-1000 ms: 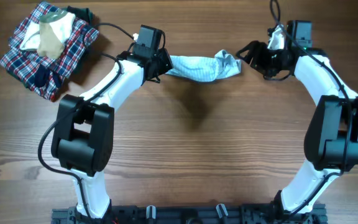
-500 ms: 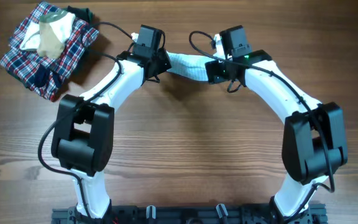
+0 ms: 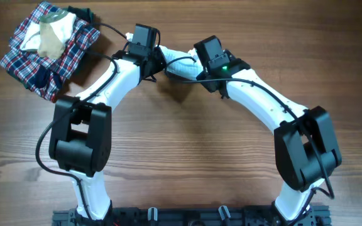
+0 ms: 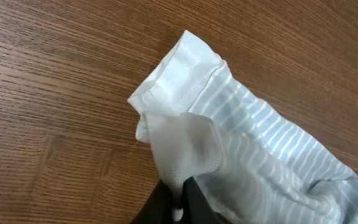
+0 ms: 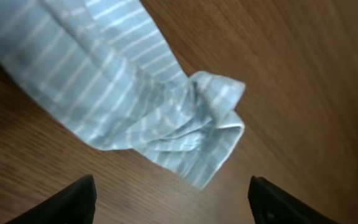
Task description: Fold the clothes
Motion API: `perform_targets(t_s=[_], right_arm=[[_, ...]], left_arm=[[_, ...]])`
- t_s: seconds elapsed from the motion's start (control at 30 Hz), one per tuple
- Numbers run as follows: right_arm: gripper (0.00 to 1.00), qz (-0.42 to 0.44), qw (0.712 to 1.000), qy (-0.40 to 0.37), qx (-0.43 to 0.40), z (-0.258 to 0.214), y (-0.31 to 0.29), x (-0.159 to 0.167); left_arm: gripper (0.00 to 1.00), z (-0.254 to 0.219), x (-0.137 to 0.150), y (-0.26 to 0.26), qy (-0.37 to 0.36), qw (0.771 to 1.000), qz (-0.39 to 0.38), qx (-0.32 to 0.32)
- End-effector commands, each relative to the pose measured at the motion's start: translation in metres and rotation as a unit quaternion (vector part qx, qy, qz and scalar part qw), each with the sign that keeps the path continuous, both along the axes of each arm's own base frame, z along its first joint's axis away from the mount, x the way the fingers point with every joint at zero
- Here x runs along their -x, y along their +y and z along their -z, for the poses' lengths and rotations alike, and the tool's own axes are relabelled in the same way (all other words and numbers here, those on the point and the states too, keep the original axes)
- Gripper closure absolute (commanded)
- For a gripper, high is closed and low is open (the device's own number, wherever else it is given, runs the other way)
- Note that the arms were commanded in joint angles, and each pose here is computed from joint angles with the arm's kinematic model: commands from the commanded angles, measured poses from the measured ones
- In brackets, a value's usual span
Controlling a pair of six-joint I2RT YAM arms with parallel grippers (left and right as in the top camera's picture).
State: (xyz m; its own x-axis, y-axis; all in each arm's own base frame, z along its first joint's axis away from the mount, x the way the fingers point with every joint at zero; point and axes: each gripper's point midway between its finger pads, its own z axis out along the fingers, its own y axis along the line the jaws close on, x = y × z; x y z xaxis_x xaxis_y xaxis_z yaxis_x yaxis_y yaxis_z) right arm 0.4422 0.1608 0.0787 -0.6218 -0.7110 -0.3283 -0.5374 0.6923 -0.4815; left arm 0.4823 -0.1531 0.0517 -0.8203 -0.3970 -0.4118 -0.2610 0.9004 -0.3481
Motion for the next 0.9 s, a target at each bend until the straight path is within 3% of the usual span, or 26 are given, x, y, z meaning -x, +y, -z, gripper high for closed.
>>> perform_targets(t_s=[0.0,0.13,0.37,0.43,0.53,0.57,0.6,0.7,0.8,0.87], right_arm=[[0.18,-0.013,1.0,-0.025,0.009,-0.013,-0.001,-0.008],[0.16,-0.042,0.999,-0.035,-0.001,-0.014,0.009,-0.015],[0.18,-0.013,0.999,-0.05,-0.018,-0.003,-0.001,-0.034],[0.24,0.006,0.998,-0.05,-0.027,-0.001,-0.006,-0.035],[0.43,0.044,0.996,-0.058,-0.056,-0.004,-0.009,-0.036],[0.72,0.059,0.994,-0.062,-0.068,-0.007,-0.009,-0.037],[0.78,0.076,0.992,-0.066,-0.081,-0.009,-0.009,-0.037],[0.84,0.114,0.985,-0.073,-0.112,-0.014,-0.01,-0.035],[0.85,0.14,0.979,-0.074,-0.131,-0.018,-0.011,-0.032],[0.92,0.155,0.974,-0.048,-0.16,-0.017,-0.007,-0.021]], left_arm=[[0.93,-0.016,-0.007,0.005,-0.02,1.0,-0.004,-0.006],[0.89,-0.015,-0.007,0.004,-0.02,1.0,-0.003,-0.005],[0.91,-0.016,-0.007,0.004,-0.02,1.0,-0.003,-0.005],[0.91,-0.015,-0.007,0.004,-0.02,1.0,-0.003,-0.005],[0.84,-0.016,-0.006,0.005,-0.019,1.0,0.004,-0.01],[0.73,-0.019,-0.005,0.005,-0.024,0.999,0.017,-0.018],[0.59,-0.025,-0.006,0.005,-0.032,0.999,0.032,-0.026],[0.39,-0.05,-0.006,0.005,-0.06,0.996,0.05,-0.032],[0.34,-0.074,-0.002,0.006,-0.081,0.993,0.07,-0.043],[0.33,-0.077,0.01,0.007,-0.064,0.994,0.078,-0.044]])
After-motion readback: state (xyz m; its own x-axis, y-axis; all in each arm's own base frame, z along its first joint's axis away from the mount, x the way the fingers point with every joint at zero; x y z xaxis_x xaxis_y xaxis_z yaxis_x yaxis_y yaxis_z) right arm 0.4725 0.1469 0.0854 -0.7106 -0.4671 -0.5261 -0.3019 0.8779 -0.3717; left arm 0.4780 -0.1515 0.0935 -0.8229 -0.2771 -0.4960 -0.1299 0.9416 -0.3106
